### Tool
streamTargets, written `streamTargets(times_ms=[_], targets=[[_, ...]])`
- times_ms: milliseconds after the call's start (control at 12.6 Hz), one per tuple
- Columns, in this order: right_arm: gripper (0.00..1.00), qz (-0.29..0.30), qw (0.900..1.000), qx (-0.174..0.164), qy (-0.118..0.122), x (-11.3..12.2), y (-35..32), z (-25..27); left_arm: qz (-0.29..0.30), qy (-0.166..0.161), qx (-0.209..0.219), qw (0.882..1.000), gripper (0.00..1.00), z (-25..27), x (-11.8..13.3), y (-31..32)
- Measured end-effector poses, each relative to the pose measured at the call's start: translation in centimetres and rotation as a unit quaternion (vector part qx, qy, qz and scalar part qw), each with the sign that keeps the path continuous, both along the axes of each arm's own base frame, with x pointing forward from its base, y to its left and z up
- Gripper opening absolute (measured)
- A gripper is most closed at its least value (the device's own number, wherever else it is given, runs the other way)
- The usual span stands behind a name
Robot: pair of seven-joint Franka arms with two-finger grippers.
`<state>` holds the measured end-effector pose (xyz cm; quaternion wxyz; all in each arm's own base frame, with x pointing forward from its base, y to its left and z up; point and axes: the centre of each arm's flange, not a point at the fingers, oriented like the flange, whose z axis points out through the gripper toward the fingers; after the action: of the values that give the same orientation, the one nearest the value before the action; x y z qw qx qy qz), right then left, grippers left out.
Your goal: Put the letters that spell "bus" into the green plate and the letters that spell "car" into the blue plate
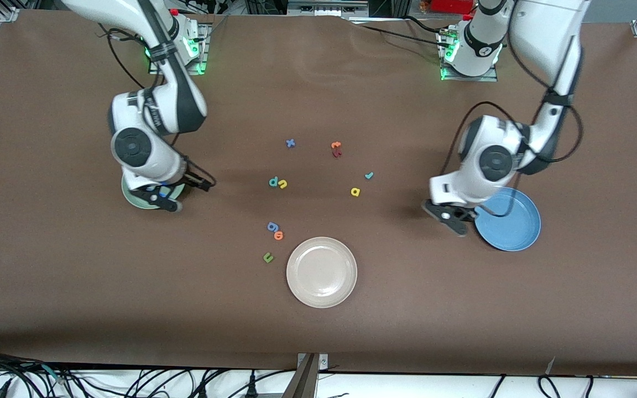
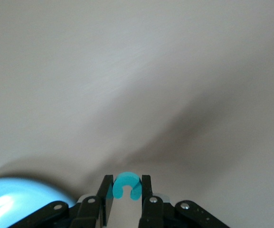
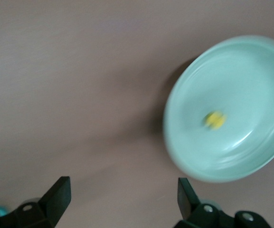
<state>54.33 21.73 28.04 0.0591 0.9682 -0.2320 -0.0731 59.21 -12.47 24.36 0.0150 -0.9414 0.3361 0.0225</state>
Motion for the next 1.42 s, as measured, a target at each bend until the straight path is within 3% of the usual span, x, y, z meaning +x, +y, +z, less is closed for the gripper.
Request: streamTargets(times_ms=[396,554,712,791,1108,1187,1424], targets=[[0.94,-0.122,0.992,-0.01,-0.036,-2.2,10.8,-2.1,0.054,0.037,0.013,0.998,0.28,-0.3,0.0,8.3],[0.71,-0.157,0.986,-0.013,-0.053,-3.1,14.8,-3.9,0.072,0.047,0.013,0.996,0.28,-1.0,-0.3,11.5],[0.64,-0.189,0.98,-0.014,-0.067,-3.8,18.4,-5.5,0.088,0.06,0.014,0.994,0.28,-2.5,-0.8,14.1],[0.55,-0.205,0.976,-0.015,-0.072,-4.0,19.9,-6.2,0.092,0.066,0.015,0.993,0.28,-3.5,-1.0,14.9],[0.53,-0.225,0.971,-0.018,-0.08,-4.5,22.4,-8.7,0.087,0.07,0.015,0.994,0.28,-6.5,-1.2,16.2],[0.53,-0.226,0.971,-0.018,-0.081,-4.5,22.4,-9.0,0.087,0.069,0.015,0.994,0.34,-6.5,-1.1,16.2],[0.51,-0.235,0.968,-0.02,-0.082,-4.6,22.5,-9.9,0.082,0.056,0.013,0.995,0.66,-5.4,-0.3,15.8]])
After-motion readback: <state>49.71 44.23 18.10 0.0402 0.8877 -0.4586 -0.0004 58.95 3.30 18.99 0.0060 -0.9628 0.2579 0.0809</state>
